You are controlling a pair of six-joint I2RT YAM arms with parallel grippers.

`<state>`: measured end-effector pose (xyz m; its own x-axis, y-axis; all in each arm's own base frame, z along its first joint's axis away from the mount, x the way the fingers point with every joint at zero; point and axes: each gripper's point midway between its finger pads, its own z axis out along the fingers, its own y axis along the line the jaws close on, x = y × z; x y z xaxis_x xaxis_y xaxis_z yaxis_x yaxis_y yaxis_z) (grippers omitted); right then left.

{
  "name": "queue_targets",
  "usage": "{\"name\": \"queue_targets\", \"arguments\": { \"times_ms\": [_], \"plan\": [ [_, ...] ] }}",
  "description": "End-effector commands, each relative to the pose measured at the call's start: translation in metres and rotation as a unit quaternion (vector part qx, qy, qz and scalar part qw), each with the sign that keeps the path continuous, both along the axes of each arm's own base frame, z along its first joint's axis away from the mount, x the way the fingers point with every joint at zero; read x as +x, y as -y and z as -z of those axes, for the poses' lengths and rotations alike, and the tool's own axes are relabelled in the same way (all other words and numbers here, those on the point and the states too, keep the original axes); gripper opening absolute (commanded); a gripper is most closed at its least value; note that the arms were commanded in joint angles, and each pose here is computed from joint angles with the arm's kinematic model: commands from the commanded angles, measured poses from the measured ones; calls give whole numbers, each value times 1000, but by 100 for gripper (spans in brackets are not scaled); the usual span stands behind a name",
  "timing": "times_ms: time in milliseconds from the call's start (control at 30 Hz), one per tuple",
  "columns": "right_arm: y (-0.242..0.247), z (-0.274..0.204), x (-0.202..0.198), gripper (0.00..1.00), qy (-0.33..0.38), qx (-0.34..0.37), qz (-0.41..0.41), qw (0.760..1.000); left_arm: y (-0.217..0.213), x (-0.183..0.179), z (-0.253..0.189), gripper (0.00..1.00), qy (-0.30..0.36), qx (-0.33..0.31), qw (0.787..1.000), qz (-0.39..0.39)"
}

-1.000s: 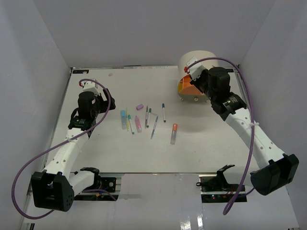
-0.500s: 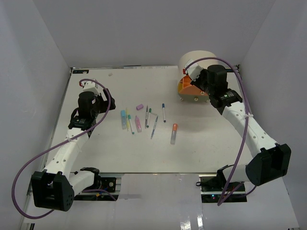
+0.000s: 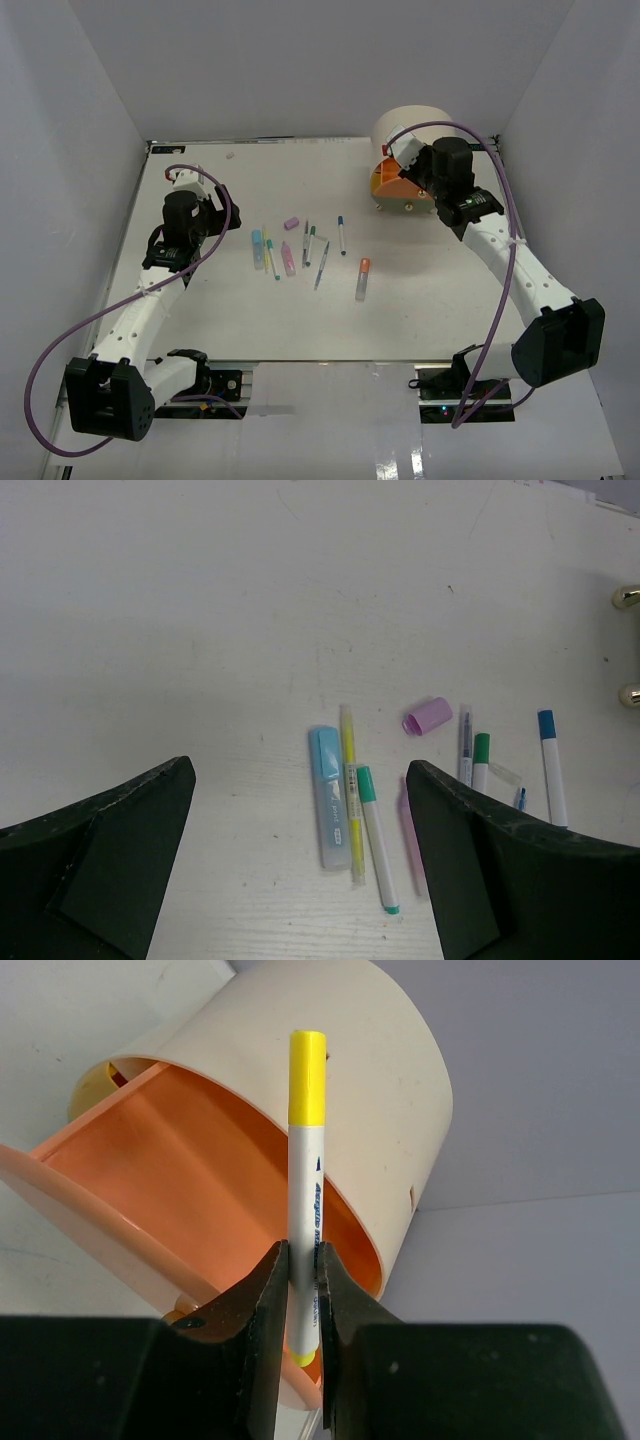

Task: Sort the stationery into containers
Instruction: Place the pen in the drawer.

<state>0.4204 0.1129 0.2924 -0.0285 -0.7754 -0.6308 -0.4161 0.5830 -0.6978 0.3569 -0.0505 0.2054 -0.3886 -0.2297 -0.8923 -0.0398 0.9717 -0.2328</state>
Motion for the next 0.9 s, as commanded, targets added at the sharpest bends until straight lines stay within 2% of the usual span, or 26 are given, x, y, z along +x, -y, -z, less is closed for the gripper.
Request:
{"name": "queue_targets", "arguments": {
  "times_ms": [0,133,167,200,433,633,700,767,800,867],
  "plan": [
    [7,-19,5,15,38,6,14,999,0,2,-8,98,10,-1,1000,2],
    [9,-19,6,17,38,10,21,999,0,2,-8,98,10,-1,1000,2],
    [10,-18,6,36,38,10,22,999,0,2,-8,98,10,-1,1000,2],
    [11,-19,5,40,40,11,23,999,0,2,-8,98,10,-1,1000,2],
    [13,-24,4,43,49,15,27,998,1,2,-9,98,11,-1,1000,4],
    [7,-46,-7,44,65,54,13,996,0,2,-8,98,10,-1,1000,3],
    [-9,-58,-18,55,61,101,-26,993,1,2,-9,98,11,-1,1000,4],
    [-35,-65,-32,73,56,148,-91,983,1,2,-9,98,11,-1,1000,4],
    [-43,-72,-43,76,51,196,-101,974,1,2,-9,98,11,-1,1000,4],
    [-59,-72,-54,81,39,236,-120,964,1,2,-7,98,8,-1,1000,4]
  ]
}}
